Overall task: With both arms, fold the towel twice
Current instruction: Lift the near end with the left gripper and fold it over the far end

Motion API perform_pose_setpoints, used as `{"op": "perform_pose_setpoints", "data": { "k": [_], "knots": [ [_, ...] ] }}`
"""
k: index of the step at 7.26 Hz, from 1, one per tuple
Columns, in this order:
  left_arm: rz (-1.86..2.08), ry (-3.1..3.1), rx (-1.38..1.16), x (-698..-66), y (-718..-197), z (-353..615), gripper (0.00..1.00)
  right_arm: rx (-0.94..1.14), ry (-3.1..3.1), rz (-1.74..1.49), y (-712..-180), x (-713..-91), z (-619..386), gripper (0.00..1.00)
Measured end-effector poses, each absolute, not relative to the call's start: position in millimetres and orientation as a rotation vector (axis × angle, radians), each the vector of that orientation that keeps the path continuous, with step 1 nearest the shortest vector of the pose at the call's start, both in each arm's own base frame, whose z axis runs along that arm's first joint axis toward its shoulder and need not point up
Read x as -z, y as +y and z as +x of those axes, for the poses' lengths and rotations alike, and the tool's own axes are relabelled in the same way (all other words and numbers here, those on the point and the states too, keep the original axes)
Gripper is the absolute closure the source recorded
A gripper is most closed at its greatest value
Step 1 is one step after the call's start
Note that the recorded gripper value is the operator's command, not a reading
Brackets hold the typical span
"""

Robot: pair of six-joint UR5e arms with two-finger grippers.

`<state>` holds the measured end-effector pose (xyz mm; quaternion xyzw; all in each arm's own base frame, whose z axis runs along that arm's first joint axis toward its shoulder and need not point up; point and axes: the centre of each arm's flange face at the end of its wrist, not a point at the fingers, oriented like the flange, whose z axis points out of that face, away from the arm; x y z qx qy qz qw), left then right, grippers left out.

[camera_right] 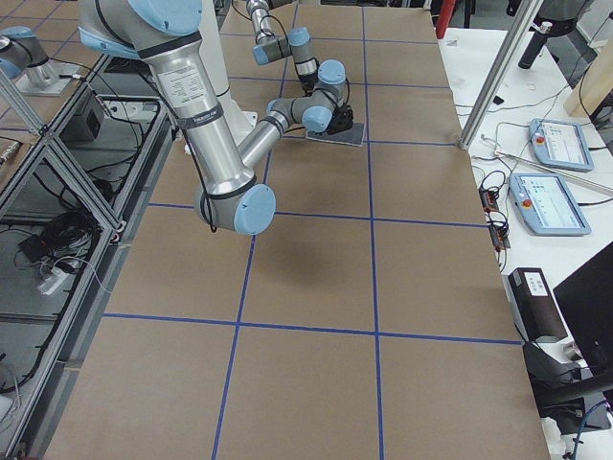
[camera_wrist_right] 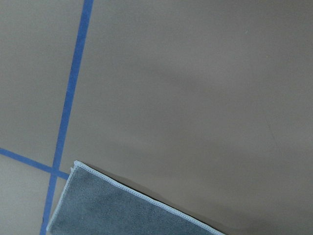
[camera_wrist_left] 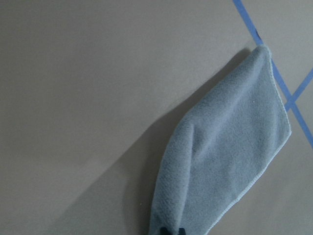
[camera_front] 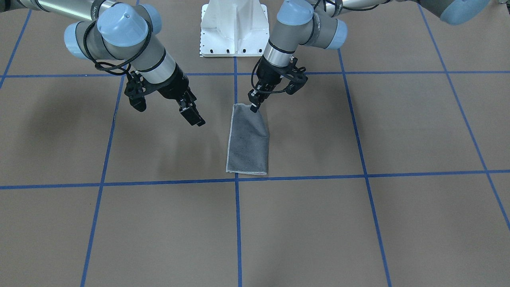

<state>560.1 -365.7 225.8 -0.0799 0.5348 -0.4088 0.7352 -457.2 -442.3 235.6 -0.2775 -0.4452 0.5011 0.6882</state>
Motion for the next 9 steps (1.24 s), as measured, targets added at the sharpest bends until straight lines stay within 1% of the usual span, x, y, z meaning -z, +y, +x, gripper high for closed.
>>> {"op": "perform_pose_setpoints", "data": {
  "k": [6,9],
  "knots": [
    [-0.118,1.196,0.99,-213,-433,532,1.0,-1.123,-0.991,-0.621,-442,-239,-457,0.0],
    [-0.109,1.182,1.005,-204,-455,553,1.0,-1.125,-0.989,-0.621,-442,-240,-456,0.0]
  ]
}}
